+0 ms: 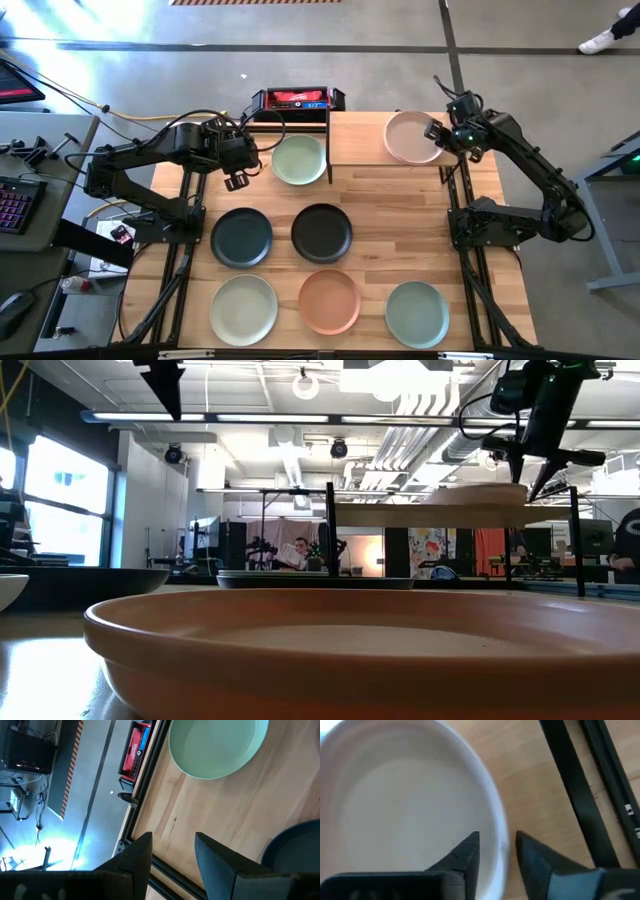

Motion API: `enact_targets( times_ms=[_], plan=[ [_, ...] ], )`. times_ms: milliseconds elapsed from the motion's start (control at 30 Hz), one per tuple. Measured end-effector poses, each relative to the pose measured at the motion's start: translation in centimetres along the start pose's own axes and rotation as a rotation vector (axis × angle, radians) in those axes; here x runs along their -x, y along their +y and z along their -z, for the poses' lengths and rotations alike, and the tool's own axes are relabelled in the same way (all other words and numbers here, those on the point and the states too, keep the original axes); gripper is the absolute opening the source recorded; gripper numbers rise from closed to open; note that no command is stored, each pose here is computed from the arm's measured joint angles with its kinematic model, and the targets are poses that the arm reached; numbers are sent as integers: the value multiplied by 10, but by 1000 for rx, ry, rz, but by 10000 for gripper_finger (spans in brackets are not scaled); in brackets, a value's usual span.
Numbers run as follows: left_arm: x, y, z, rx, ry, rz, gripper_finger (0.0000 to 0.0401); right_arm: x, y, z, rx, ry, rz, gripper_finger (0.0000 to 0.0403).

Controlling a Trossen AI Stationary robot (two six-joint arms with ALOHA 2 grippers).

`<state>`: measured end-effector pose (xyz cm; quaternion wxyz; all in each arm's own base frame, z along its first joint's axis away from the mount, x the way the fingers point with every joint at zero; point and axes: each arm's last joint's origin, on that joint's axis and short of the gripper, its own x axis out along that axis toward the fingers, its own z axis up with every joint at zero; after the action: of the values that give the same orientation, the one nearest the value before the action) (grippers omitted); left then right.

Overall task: Place and stack plates onto a shelf
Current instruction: Stack the white plate on top of the light orange plate on the shelf

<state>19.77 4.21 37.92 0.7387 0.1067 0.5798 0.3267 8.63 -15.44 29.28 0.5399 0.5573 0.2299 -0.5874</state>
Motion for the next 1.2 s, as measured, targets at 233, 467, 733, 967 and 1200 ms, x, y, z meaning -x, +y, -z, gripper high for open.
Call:
enact_targets(
  times_ms=[233, 467, 733, 967, 1200],
  plan=[
    [0, 0, 0, 0, 0, 0, 136, 0, 0, 0, 25, 6, -10, 119],
    [0, 0, 0, 0, 0, 0, 136, 6, -1, 2, 68, -2, -40, 119],
    [0, 0, 0, 0, 0, 0, 136, 19, -10, 2, 91, -55, -75, 119],
    [0, 0, 0, 0, 0, 0, 136, 30, -15, 4, 122, -82, -145, 119],
    [0, 0, 0, 0, 0, 0, 136, 39, -11, 9, 199, -11, -334, 119]
  ],
)
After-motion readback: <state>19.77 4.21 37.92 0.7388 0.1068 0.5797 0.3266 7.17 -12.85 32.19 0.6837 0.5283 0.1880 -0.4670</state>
